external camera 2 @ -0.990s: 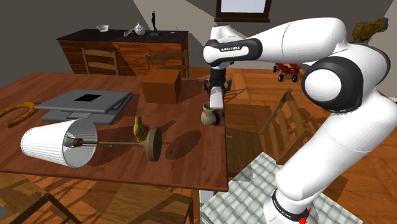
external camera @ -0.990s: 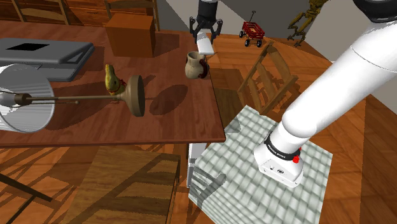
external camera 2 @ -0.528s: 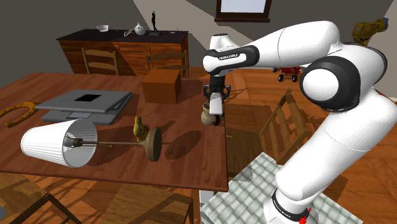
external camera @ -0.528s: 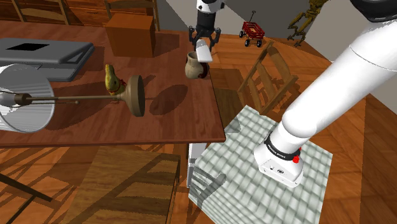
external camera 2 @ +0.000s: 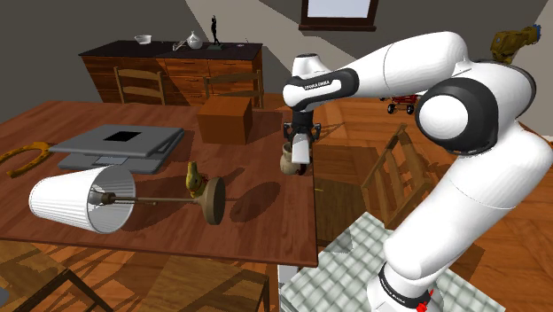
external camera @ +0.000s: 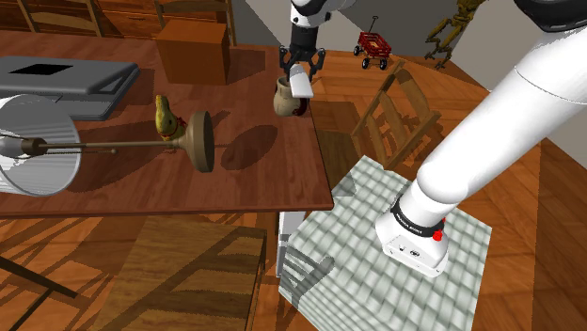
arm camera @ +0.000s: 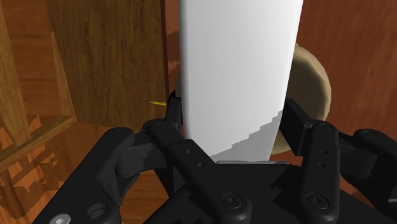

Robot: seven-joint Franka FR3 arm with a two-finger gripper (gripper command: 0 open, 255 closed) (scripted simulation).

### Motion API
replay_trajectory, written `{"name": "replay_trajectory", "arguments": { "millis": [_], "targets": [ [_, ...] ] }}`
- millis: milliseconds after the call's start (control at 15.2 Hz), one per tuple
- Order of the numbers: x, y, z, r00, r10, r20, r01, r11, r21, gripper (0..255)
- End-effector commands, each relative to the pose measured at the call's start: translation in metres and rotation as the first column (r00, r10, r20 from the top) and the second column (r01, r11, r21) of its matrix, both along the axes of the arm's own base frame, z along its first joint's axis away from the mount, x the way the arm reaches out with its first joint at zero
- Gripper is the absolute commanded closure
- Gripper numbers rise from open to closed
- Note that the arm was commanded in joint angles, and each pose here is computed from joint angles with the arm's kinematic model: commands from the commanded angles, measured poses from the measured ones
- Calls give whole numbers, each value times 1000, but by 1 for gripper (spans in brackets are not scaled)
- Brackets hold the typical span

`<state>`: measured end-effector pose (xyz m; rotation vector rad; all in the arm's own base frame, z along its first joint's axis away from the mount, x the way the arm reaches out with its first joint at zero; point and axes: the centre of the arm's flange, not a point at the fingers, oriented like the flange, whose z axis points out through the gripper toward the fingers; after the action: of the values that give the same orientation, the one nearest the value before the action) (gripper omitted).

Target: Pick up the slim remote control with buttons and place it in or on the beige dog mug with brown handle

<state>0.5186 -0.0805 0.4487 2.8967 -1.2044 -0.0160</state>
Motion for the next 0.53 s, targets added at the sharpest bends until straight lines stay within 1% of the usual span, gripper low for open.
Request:
{"name": "replay_trajectory", "arguments": {
  "millis": [0,66,132,462],
  "targets": [
    [0,0,0,1000,0,0,0,1000,0,255],
    [0,0,0,1000,0,0,0,1000,0,255],
    [0,0,0,1000,0,0,0,1000,0,0],
    [0,0,0,1000,0,0,0,1000,0,0]
  ]
}}
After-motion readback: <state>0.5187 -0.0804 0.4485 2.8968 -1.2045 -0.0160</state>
